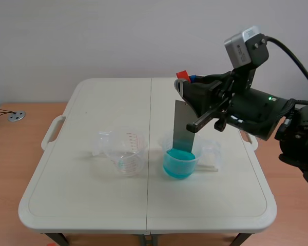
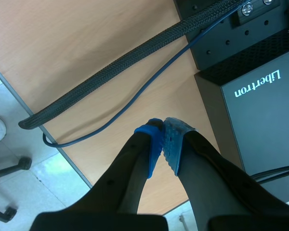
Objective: Hold the metal plate by the orange handle, dip it into the blue solution, take it out and point at it, then put the plate back in the beaker on the left.
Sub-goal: 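Hold the plate still in the solution, then raise the plate and point at it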
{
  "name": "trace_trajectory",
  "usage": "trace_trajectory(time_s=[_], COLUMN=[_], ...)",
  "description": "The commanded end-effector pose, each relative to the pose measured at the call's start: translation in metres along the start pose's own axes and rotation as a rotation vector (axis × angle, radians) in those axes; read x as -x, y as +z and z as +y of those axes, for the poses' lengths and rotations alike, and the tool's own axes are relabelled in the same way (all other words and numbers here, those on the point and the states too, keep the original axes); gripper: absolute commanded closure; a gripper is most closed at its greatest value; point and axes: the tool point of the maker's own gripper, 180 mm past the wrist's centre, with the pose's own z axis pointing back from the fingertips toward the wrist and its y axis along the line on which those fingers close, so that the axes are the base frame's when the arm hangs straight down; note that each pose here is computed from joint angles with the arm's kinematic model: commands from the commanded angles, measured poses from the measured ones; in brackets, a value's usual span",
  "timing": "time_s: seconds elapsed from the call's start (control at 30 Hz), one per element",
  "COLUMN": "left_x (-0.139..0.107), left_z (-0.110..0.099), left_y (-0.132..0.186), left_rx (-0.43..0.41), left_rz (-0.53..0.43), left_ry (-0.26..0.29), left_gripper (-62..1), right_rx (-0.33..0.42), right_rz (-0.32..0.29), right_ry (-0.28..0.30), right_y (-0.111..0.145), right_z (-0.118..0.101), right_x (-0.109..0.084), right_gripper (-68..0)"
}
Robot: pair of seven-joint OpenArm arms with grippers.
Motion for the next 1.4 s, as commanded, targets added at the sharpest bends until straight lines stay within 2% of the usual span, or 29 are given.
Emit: trace_trajectory(time_s=[0.0, 0.17, 0.27, 0.37, 0.57, 0.73, 0.87, 0.97, 1.07, 1.23, 1.3, 1.37], left_x=[0.004, -0.007, -0.018, -0.035, -0.090, -0.143, -0.184, -0.217, -0.250, -0.299, -0.315, -0.332], left_z=[-0.004, 0.021, 0.049, 0.083, 0.153, 0.200, 0.224, 0.232, 0.230, 0.207, 0.194, 0.185], left_y=[0.004, 0.010, 0.017, 0.030, 0.072, 0.110, 0.128, 0.137, 0.144, 0.146, 0.143, 0.140], left_rx=[0.011, -0.053, -0.129, -0.215, -0.373, -0.446, -0.458, -0.430, -0.371, -0.221, -0.157, -0.128], left_rz=[0.004, -0.045, -0.081, -0.132, -0.317, -0.458, -0.528, -0.576, -0.628, -0.708, -0.738, -0.773], left_ry=[0.008, 0.015, 0.035, 0.028, -0.024, -0.083, -0.164, -0.242, -0.312, -0.409, -0.434, -0.456], left_gripper=[-1.5, -1.5, -1.5, -1.5, -1.5, -1.5, -1.5, -1.5, -1.5, -1.5, -1.5, -1.5], right_rx=[-0.009, -0.004, -0.003, -0.006, -0.017, -0.025, -0.028, -0.031, -0.035, -0.037, -0.036, -0.037], right_rz=[-0.052, -0.100, -0.122, -0.144, -0.164, -0.176, -0.180, -0.180, -0.185, -0.184, -0.176, -0.173], right_ry=[0.028, 0.088, 0.120, 0.146, 0.186, 0.206, 0.216, 0.226, 0.232, 0.218, 0.210, 0.201], right_y=[0.001, 0.007, 0.008, 0.008, 0.008, 0.008, 0.007, 0.007, 0.007, 0.007, 0.007, 0.007], right_z=[0.000, 0.003, 0.004, 0.006, 0.012, 0.016, 0.018, 0.019, 0.021, 0.022, 0.021, 0.021], right_x=[-0.020, -0.046, -0.060, -0.071, -0.086, -0.094, -0.098, -0.101, -0.103, -0.105, -0.104, -0.103], right_gripper=[-1.1, -1.1, -1.1, -1.1, -1.1, -1.1, -1.1, -1.1, -1.1, -1.1, -1.1, -1.1])
